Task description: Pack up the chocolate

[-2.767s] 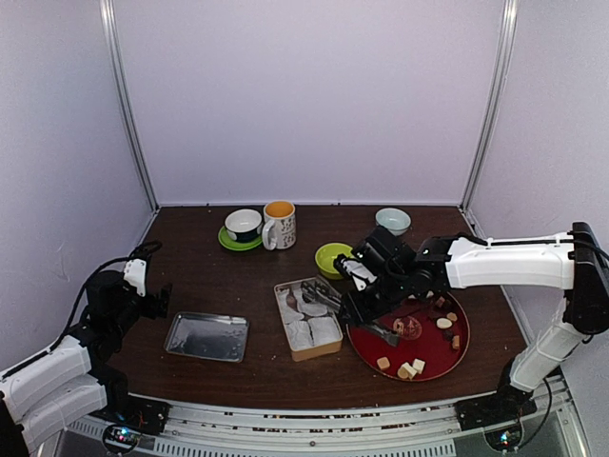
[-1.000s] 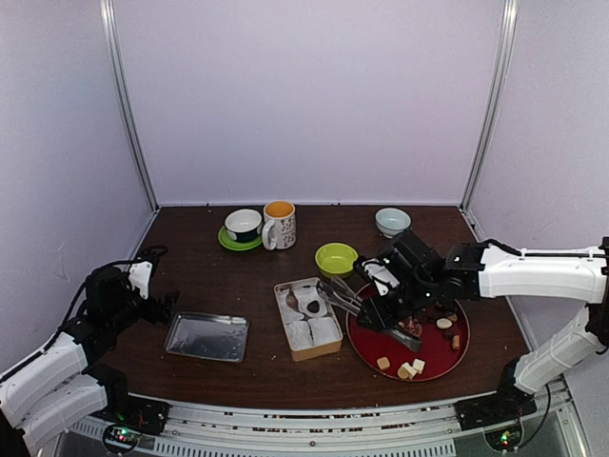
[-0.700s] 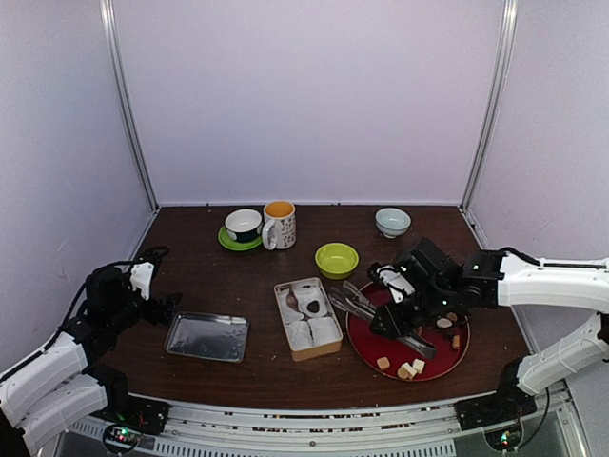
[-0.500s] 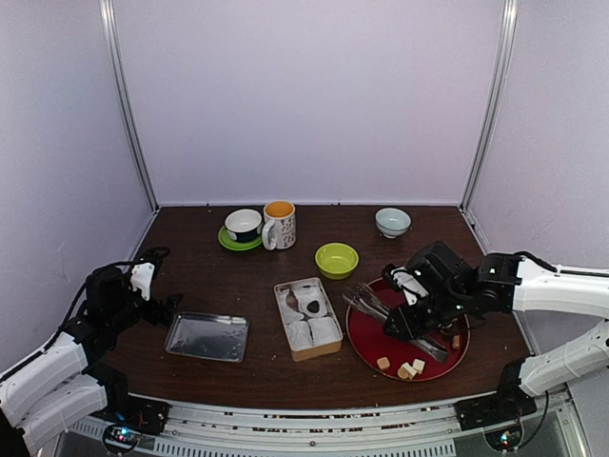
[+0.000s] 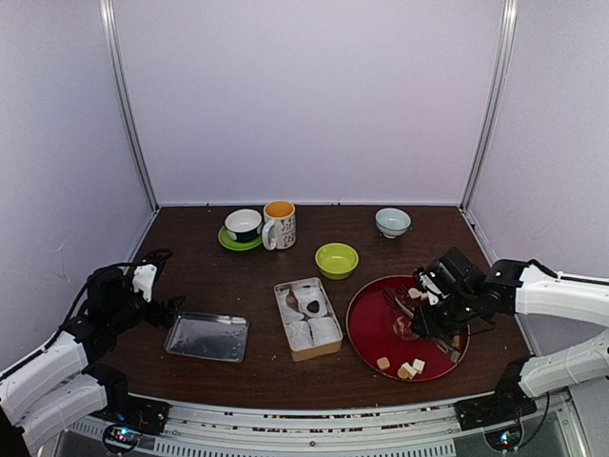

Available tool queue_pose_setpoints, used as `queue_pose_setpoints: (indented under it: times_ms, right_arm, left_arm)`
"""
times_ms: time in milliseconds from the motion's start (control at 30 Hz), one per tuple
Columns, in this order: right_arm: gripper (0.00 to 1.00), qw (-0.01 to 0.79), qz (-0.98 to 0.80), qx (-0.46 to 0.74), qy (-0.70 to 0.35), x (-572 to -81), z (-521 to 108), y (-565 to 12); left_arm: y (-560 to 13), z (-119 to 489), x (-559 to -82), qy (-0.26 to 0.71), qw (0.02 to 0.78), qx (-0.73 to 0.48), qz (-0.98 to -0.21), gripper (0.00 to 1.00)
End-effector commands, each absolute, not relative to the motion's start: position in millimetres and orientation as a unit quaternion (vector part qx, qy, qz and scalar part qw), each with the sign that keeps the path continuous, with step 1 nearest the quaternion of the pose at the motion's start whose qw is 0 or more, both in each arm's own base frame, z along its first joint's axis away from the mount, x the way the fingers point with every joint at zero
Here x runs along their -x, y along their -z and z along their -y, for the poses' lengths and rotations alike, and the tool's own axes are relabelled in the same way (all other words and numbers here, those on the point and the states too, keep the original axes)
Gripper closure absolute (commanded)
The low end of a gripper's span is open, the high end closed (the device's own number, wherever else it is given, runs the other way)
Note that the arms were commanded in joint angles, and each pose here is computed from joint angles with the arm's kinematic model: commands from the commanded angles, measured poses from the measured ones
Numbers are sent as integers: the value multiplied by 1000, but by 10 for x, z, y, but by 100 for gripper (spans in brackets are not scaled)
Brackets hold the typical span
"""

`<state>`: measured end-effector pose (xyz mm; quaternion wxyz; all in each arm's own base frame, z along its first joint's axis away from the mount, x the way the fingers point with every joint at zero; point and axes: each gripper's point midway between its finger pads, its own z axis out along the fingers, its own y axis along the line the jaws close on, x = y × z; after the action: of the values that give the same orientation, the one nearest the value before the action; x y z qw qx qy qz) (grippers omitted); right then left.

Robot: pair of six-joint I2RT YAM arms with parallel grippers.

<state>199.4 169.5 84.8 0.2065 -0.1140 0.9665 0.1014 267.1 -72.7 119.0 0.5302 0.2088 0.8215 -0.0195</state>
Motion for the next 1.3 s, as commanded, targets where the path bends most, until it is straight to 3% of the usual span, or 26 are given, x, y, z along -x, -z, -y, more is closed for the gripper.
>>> queue_pose_setpoints:
  times_ms: [0, 733, 1267]
  right_arm:
    - [63, 229, -966, 81, -92, -2049, -1534, -868]
    - [60, 228, -963, -17, -143, -1898, -1413, -796]
    - [61, 210, -970, -39, -119, -1964, -1337, -526]
  left_arm:
    - [-1220, 755, -2683, 23, 535, -219, -816, 2]
    - [-1206, 807, -2662, 33, 532, -233, -813, 2]
    - [-1183, 856, -2663, 42, 525, -245, -814, 2]
